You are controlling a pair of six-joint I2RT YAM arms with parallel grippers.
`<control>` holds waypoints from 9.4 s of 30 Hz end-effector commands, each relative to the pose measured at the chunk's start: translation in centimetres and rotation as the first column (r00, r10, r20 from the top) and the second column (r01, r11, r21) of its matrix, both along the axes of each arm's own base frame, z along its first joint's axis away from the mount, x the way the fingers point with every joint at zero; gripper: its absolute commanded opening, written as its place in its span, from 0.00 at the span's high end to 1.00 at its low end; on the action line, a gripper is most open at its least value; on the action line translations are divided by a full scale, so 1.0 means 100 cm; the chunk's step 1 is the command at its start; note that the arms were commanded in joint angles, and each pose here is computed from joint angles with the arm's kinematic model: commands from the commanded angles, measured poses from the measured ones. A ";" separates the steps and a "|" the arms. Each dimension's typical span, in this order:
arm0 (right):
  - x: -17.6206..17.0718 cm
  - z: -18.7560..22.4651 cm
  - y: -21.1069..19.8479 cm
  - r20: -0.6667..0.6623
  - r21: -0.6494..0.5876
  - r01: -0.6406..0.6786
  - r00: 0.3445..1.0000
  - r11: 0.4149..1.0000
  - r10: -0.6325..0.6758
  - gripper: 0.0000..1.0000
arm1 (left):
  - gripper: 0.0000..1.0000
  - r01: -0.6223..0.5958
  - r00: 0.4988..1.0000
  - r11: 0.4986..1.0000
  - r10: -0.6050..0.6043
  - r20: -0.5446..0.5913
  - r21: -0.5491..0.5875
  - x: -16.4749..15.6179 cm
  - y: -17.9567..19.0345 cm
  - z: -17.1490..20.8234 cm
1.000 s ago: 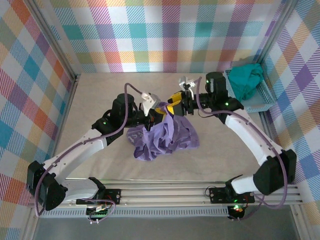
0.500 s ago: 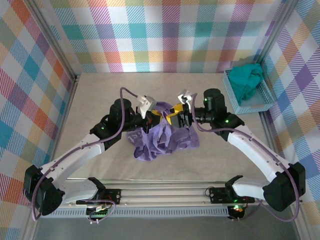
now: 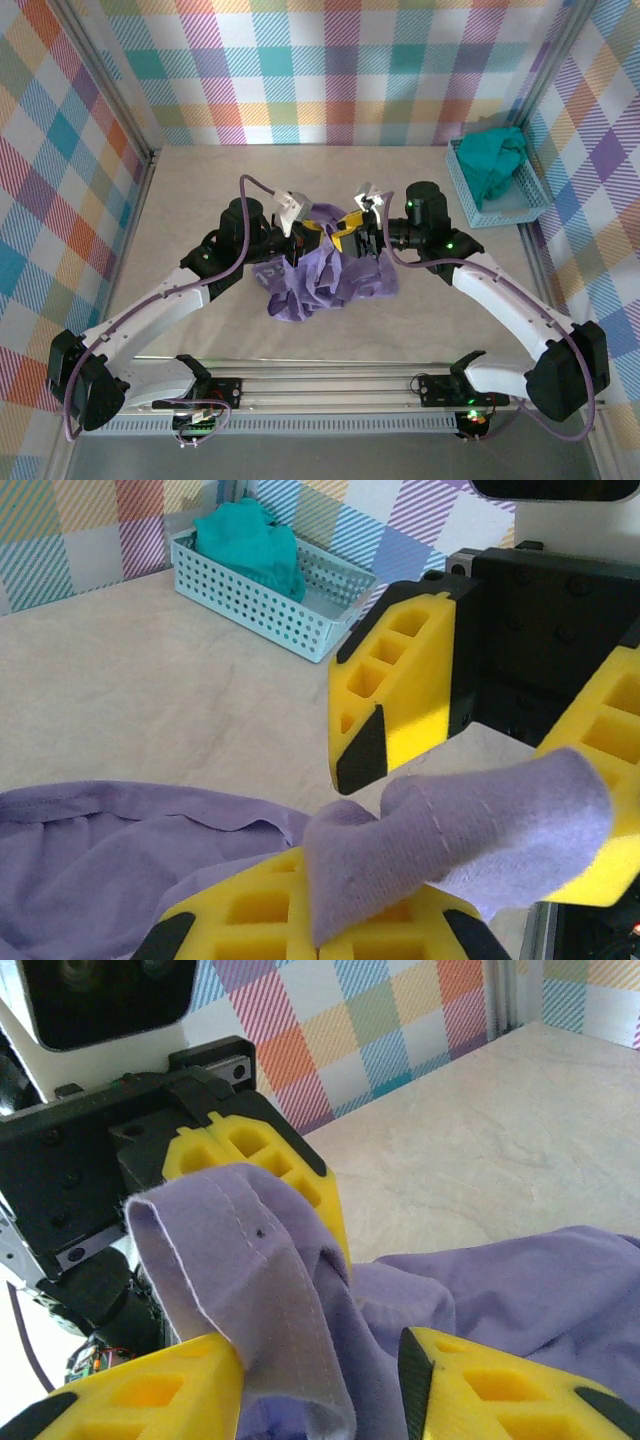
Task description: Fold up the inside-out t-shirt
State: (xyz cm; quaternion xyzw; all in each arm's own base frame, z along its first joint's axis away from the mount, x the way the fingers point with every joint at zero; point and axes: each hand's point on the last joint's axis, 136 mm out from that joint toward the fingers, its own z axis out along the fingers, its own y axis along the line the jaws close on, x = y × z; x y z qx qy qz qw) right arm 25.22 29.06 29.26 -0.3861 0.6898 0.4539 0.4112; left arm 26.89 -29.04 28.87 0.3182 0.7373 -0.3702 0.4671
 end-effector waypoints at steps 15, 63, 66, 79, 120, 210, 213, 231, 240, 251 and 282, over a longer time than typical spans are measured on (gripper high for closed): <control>0.018 0.044 0.008 0.042 0.052 0.044 0.998 0.998 -0.046 1.00 | 0.97 -0.075 0.997 0.997 0.075 -0.020 0.021 0.013 0.006 -0.010; 0.075 0.068 0.048 -0.105 -0.045 0.272 0.956 0.961 -0.276 1.00 | 0.89 -0.049 0.995 0.986 0.033 0.099 0.160 -0.017 0.012 -0.060; 0.085 0.057 0.040 -0.075 -0.103 0.329 0.939 0.939 -0.337 1.00 | 1.00 -0.124 0.990 0.984 0.113 0.089 0.130 -0.014 0.023 -0.053; 0.120 -0.013 -0.036 0.086 -0.388 0.566 0.808 0.728 -0.582 0.49 | 1.00 -0.628 0.772 0.777 0.615 -0.161 -0.041 -0.008 0.146 0.031; 0.180 -0.136 -0.127 -0.079 -0.608 0.560 0.663 0.563 -0.745 1.00 | 1.00 -0.689 0.723 0.709 0.664 -0.188 -0.148 0.018 0.162 0.077; 0.123 0.127 -0.211 -0.077 0.230 0.684 0.722 0.692 -0.688 1.00 | 1.00 -0.894 0.443 0.447 0.892 -0.091 0.029 0.137 0.241 0.112; 0.164 0.132 -0.210 -0.056 0.253 0.657 0.743 0.710 -0.667 1.00 | 1.00 -0.890 0.455 0.456 0.888 -0.069 0.001 0.174 0.232 0.125; 0.148 0.308 -0.178 0.336 0.433 0.379 0.774 0.818 -0.537 1.00 | 1.00 -0.676 0.560 0.576 0.807 0.189 -0.459 0.137 0.216 0.369; 0.051 0.326 -0.184 0.396 0.429 0.434 0.698 0.792 -0.597 1.00 | 1.00 -0.622 0.552 0.574 0.804 0.221 -0.533 0.030 0.235 0.401; 0.010 0.343 -0.187 0.385 0.455 0.443 0.684 0.773 -0.619 1.00 | 1.00 -0.710 0.489 0.542 0.839 0.240 -0.449 0.030 0.249 0.385; 0.163 0.350 -0.178 0.349 0.458 0.470 0.685 0.754 -0.639 1.00 | 1.00 -0.646 0.474 0.523 0.846 0.245 -0.557 0.145 0.244 0.399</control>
